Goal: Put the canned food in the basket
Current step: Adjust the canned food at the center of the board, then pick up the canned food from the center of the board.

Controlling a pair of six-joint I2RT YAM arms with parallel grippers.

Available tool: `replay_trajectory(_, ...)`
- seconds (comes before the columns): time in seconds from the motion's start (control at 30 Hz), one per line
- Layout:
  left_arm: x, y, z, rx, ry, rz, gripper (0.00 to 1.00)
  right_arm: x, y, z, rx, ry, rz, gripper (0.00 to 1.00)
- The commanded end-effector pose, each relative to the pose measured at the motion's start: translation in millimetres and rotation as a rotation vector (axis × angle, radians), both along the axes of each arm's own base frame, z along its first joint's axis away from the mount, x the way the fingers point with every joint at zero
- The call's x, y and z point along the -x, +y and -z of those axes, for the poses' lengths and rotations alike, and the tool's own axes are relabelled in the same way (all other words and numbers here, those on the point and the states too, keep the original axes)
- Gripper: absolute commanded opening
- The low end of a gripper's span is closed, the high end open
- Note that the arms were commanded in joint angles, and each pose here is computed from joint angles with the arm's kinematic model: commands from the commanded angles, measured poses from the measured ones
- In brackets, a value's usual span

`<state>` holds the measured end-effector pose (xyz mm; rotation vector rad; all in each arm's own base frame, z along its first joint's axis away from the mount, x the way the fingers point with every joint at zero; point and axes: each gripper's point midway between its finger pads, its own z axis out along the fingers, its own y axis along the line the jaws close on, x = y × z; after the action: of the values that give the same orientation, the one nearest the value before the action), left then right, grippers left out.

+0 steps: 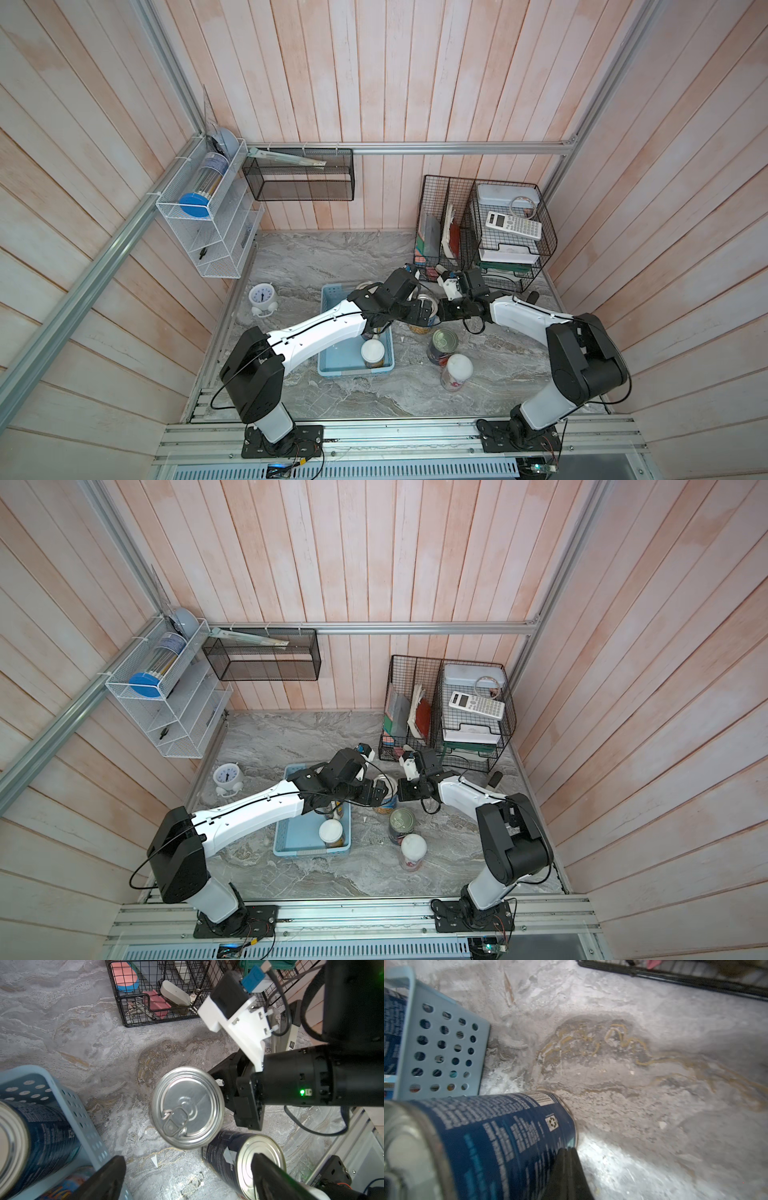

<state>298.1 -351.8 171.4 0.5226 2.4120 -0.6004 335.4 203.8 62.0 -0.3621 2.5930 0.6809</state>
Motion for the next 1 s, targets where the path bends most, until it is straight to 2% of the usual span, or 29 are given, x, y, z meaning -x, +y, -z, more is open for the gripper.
replay_trajectory(0.0,0.2,4.2,13.9,-0.028,0.041,-0.017,1.0,3.1,34.6,-7.2,-0.077,-0.013,-0.109,0.0)
replay_trajectory(0.17,4.1,8.9,25.5,-0.059,0.091,-0.022,1.0,6.1,53.2,-3.5,-0.079,-0.001,-0.151,0.0)
replay_trajectory(0.33,1.7,15.7,37.9,-0.129,0.119,-0.047,1.0,-8.1,9.0,-10.7,-0.058,-0.011,-0.01,0.0)
replay_trajectory(0.53,-5.0,25.2,46.0,-0.206,0.114,-0.087,1.0,-1.8,-13.5,-30.3,0.036,-0.064,0.013,0.0)
replay_trajectory(0.8,-1.6,25.6,16.3,-0.189,0.079,-0.099,1.0,6.3,-17.4,-35.3,0.036,-0.071,0.015,0.0)
replay_trajectory(0.97,-6.3,30.1,29.4,-0.255,0.084,-0.106,1.0,8.1,-16.0,-33.3,0.027,-0.07,0.01,0.0)
